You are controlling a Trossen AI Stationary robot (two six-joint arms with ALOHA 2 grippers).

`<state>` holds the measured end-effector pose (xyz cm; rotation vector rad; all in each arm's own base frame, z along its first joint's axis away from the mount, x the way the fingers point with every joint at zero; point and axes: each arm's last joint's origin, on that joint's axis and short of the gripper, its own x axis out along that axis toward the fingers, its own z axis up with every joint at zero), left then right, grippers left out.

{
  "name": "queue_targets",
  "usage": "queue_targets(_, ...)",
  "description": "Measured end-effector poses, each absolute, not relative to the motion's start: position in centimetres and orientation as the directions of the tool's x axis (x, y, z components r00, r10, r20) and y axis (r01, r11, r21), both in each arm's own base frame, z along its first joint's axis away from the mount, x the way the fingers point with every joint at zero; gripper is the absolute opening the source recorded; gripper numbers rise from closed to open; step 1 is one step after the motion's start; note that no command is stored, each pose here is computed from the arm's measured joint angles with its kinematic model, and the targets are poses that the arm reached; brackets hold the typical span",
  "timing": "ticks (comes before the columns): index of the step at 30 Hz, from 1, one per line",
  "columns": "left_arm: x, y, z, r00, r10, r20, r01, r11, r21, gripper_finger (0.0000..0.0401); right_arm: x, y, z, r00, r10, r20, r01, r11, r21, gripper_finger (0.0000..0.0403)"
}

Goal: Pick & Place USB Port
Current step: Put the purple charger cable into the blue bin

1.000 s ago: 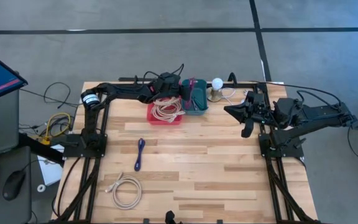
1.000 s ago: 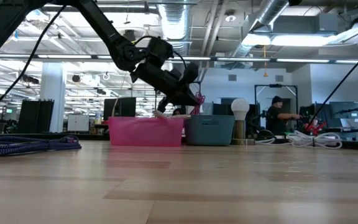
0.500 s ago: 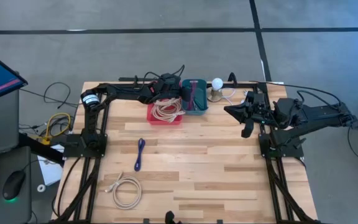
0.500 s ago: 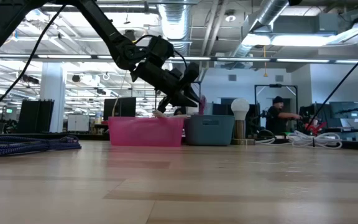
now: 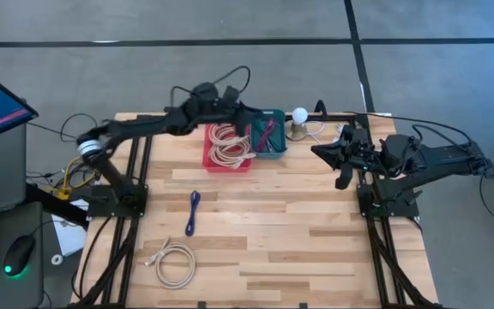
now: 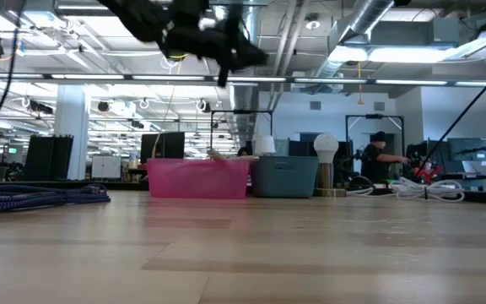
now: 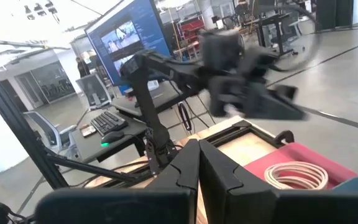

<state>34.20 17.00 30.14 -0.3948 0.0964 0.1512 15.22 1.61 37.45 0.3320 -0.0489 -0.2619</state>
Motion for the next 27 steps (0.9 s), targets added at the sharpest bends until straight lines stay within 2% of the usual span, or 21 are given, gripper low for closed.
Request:
queue_targets(7,28.9,11.5,36.1,0.982,0.016,-0.191,-0.078,0.944,-0.322,0.0035,14.9,1.6,37.6,0.967,-0.256,0.016,0.237,0.913,0.332,0.0000)
queue_targets(13,23.8,6.3,38.5,0.953,-0.045,-0.300,-0.050,0.953,-0.299,0.0015,14.9,1.6,37.6,0.967,-0.255,0.014,0.236,0.914,0.331,0.0000)
queue_targets(16,22.0,4.5,38.7,0.927,0.029,-0.373,-0.146,0.946,-0.290,0.0006,14.9,1.6,37.6,0.967,-0.255,0.014,0.236,0.914,0.331,0.0000)
queue_targets(21,20.1,1.9,37.6,0.825,0.152,-0.544,-0.363,0.880,-0.305,0.0006,14.9,1.6,37.6,0.967,-0.255,0.013,0.236,0.914,0.331,0.0000)
queue_targets(27,19.4,-0.8,36.0,0.718,0.122,-0.685,-0.480,0.799,-0.361,0.0005,14.9,1.6,37.6,0.967,-0.255,0.011,0.237,0.914,0.330,0.0000)
